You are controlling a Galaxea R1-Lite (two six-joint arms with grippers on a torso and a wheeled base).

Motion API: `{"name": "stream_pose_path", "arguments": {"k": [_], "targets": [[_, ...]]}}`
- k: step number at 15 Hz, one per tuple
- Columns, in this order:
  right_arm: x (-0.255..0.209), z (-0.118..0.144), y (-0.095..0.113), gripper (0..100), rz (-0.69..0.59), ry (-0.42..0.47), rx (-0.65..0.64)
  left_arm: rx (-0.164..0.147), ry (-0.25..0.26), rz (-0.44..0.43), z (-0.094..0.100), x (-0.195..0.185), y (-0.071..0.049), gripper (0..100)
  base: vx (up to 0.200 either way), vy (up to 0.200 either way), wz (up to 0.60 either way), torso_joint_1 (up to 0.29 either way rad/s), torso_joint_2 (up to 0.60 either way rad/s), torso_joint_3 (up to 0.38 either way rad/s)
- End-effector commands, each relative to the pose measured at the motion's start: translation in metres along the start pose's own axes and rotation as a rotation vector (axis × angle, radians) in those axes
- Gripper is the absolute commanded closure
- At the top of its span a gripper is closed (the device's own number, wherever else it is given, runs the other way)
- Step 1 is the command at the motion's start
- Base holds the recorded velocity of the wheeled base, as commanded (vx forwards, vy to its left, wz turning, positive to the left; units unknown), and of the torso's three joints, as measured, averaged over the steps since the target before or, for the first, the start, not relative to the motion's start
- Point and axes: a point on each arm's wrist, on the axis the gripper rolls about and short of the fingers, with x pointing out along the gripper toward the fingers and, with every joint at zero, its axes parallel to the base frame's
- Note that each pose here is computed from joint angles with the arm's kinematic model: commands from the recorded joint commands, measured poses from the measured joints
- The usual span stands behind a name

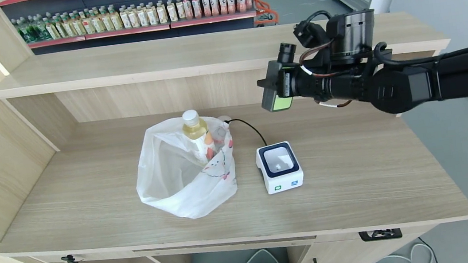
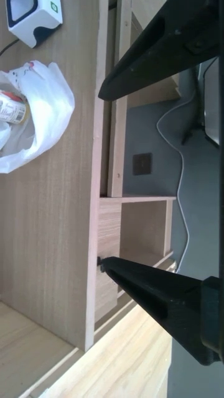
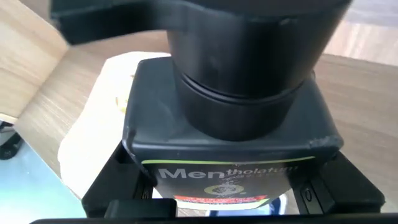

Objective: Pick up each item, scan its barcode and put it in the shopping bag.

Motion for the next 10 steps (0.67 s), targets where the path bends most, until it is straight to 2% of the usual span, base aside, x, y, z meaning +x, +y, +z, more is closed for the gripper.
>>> {"name": "stream_pose_path", "arguments": {"k": [1,2,3,6,8,10], "targets": [[-0.004,-0.003,0.004,100,0.024,-0.001,-0.002,0.0,-0.002,0.0,0.0,0.0,0.0,0,0.0,0.2,0.0,-0.002,0.0,-0.002],[-0.001,-0.008,0.009,100,0.04,-0.002,-0.005,0.0,-0.002,0.0,0.0,0.0,0.0,0,0.0,0.2,0.0,-0.002,0.0,0.002],[0.001,-0.011,0.01,100,0.044,-0.003,-0.007,0.0,0.0,0.0,0.0,0.0,0.0,0,0.0,0.0,0.0,0.0,0.0,0.0],[0.02,-0.057,0.008,100,0.056,0.051,-0.093,0.0,-0.002,0.0,0.0,0.0,0.0,0,0.0,0.0,0.0,0.0,0.0,0.0],[0.039,-0.094,0.003,100,0.097,0.033,-0.148,0.0,-0.002,0.0,0.0,0.0,0.0,0,0.0,0.0,0.0,0.0,0.0,0.0],[0.051,-0.117,0.009,100,0.15,0.018,-0.177,0.002,-0.002,0.0,0.0,0.0,0.0,0,0.0,0.0,0.0,0.0,0.0,0.0]]}}
